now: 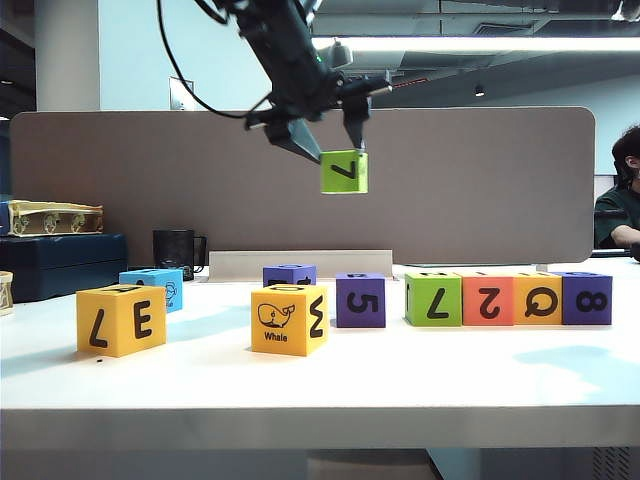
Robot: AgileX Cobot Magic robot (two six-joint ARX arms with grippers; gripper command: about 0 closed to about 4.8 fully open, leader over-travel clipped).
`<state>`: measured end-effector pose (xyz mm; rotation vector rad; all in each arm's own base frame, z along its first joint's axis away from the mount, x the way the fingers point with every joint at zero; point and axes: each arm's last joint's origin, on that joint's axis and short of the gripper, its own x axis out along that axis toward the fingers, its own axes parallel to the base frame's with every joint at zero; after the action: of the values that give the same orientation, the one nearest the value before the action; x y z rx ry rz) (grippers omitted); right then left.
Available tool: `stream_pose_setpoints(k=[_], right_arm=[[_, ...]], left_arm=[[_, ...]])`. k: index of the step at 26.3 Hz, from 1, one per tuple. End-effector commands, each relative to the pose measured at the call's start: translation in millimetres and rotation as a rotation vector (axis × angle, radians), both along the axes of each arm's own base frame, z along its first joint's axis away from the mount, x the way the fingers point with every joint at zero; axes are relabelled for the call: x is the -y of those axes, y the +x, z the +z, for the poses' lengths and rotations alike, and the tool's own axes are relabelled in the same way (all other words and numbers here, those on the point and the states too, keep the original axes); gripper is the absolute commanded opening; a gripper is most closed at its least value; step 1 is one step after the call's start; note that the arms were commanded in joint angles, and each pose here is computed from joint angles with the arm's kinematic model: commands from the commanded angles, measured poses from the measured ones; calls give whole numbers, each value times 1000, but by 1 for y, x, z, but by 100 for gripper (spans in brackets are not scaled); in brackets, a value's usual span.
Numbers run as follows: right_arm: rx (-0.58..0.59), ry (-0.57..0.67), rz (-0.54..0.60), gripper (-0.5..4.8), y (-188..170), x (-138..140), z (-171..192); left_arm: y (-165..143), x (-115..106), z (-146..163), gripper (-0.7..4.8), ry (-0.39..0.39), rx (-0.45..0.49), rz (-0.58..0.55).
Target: Select the appropriate blocks from the scattered letter blocks on the table and arrange them in a row to spell out "LEARNING".
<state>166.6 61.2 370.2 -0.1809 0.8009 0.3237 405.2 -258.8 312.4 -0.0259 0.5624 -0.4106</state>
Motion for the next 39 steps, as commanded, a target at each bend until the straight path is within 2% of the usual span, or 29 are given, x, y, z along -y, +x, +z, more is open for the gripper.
stream_pose_setpoints(k=[1,8,14,17,26,31,39], right_arm=[[14,5,3,-1,0,0,2],[14,5,3,-1,0,0,2],[14,5,3,-1,0,0,2],[14,5,3,-1,0,0,2],[14,5,3,-1,0,0,2],[10,4,3,-1,0,0,2],[5,2,3,-1,-1,0,1]], left_arm=[[-9,-8,1,268,64,-92,1],[-16,-31,-19,268,199,-315,35],[-24,-36,-26,268,256,-424,42],[-26,-37,-33,268,247,-461,71],[-29,-39,-63,268,237,-533,129],[-29,-41,-75,268,271,-519,189],[-25,-39,-74,268,246,-466,193]])
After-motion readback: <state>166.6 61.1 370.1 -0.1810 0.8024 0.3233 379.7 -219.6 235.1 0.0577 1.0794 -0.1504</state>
